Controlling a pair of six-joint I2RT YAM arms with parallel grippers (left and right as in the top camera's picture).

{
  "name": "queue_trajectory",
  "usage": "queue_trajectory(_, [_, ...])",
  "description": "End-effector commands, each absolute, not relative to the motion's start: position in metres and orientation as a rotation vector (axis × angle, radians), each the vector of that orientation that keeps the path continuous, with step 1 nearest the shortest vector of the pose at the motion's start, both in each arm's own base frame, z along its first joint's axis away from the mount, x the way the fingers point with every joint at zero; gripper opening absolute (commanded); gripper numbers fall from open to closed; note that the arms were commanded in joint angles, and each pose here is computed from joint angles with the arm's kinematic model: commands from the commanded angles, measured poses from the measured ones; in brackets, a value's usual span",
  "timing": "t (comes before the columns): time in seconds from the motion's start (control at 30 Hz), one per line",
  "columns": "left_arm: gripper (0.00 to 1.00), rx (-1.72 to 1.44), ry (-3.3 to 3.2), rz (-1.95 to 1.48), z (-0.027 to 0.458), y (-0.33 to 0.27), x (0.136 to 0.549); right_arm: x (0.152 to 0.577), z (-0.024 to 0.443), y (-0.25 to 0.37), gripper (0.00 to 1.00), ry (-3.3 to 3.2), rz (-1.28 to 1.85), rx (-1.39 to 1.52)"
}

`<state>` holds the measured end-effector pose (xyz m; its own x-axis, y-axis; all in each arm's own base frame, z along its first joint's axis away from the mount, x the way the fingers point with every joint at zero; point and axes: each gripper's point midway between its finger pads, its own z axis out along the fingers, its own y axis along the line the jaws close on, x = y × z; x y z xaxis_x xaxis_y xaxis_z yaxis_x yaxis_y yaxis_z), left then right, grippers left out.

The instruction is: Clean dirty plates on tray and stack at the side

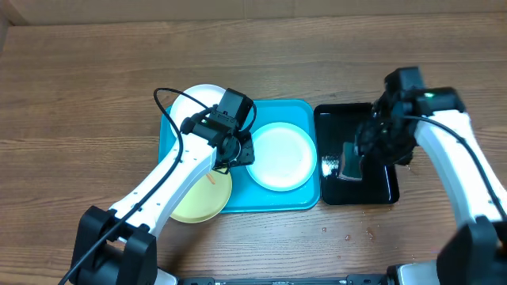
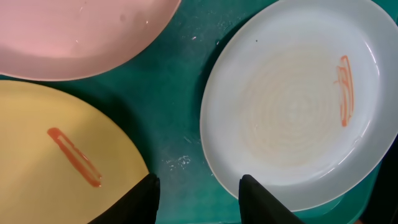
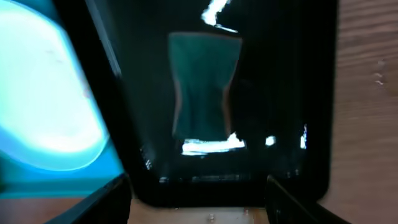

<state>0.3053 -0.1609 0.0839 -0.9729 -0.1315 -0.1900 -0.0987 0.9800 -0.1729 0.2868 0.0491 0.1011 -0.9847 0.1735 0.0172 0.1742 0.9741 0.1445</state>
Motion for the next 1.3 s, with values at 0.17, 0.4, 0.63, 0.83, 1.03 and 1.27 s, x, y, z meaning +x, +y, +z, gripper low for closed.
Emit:
queue_trajectory(0.17, [0.44, -0.130, 2.916, -0.223, 0.080, -0.162, 0.308, 0.289, 0.050, 0.054, 0.56, -3.116, -0.262, -0.303])
queue_trajectory(0.4, [0.45, -0.130, 2.917, -0.222, 0.080, -0.162, 0.308, 0.305, 0.030, 0.060, 0.56, -3.225, -0.242, -0.241])
queue_trajectory(0.63, [0.45, -0.129, 2.917, -0.222, 0.080, -0.162, 0.308, 0.303, 0.016, 0.069, 0.37, -3.239, -0.237, -0.191])
queue_trajectory(0.83, [0.45, -0.129, 2.917, -0.221, 0.080, -0.162, 0.308, 0.298, 0.015, 0.065, 0.39, -3.222, -0.198, -0.194])
queue_trajectory(1.03, [0.45, -0.130, 2.917, -0.219, 0.080, -0.162, 0.308, 0.299, 0.015, 0.063, 0.39, -3.227, -0.182, -0.196])
queue_trajectory(1.27, [0.45, -0.136, 2.915, -0.171, 0.076, -0.156, 0.308, 0.298, 0.014, 0.063, 0.04, -3.225, -0.181, -0.195])
